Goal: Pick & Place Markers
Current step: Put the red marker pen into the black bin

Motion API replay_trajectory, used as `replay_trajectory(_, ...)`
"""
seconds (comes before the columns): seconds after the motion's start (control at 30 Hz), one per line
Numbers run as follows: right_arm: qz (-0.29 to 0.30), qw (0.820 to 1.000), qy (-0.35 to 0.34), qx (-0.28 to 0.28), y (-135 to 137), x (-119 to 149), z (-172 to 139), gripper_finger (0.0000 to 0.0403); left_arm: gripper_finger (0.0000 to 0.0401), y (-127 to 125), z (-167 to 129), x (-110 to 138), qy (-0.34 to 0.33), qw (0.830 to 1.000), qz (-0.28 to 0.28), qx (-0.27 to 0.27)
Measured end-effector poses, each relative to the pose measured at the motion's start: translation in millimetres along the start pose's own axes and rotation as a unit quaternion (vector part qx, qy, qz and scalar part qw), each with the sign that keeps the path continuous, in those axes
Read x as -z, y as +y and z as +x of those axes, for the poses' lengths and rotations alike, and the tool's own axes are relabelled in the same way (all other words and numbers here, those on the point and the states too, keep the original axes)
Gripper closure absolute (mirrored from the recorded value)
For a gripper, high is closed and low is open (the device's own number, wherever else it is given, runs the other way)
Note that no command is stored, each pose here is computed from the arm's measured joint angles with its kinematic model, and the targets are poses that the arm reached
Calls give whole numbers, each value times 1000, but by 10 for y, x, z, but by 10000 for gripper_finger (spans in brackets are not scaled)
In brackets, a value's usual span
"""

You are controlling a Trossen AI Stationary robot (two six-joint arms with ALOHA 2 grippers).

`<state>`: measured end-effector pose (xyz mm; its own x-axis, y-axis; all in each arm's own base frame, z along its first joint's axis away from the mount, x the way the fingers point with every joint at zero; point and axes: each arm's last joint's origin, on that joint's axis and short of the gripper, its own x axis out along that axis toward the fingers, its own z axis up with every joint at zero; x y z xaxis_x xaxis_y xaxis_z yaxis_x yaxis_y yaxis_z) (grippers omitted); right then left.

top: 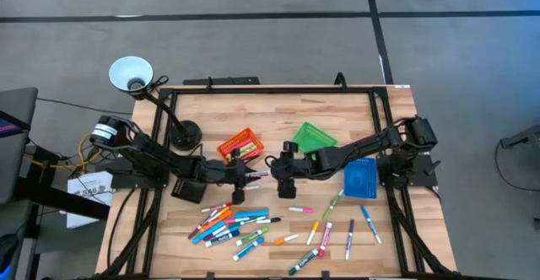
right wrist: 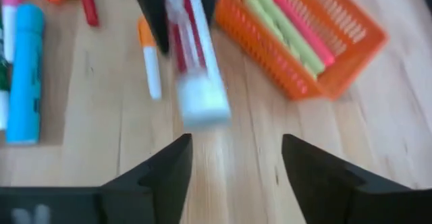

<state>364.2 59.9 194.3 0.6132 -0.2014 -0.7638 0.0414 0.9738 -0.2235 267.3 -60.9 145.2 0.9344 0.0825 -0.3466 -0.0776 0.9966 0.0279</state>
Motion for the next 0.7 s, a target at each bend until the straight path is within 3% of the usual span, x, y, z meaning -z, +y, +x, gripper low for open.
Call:
replay_trajectory(0.17, 28, 998, 54, -1, 70, 116, -31, 152, 341, 11, -274, -170, 11, 999, -4, -47)
replay_trajectory(0.4, 29, 997, 71, -2, 116, 156, -52, 158, 340, 97, -857, -374, 18, 985, -154, -70)
replay_trajectory(0.7, 23, 997, 70, -7, 168, 160, -70, 164, 343, 190, -1232, -206, 121, 957, -250, -81)
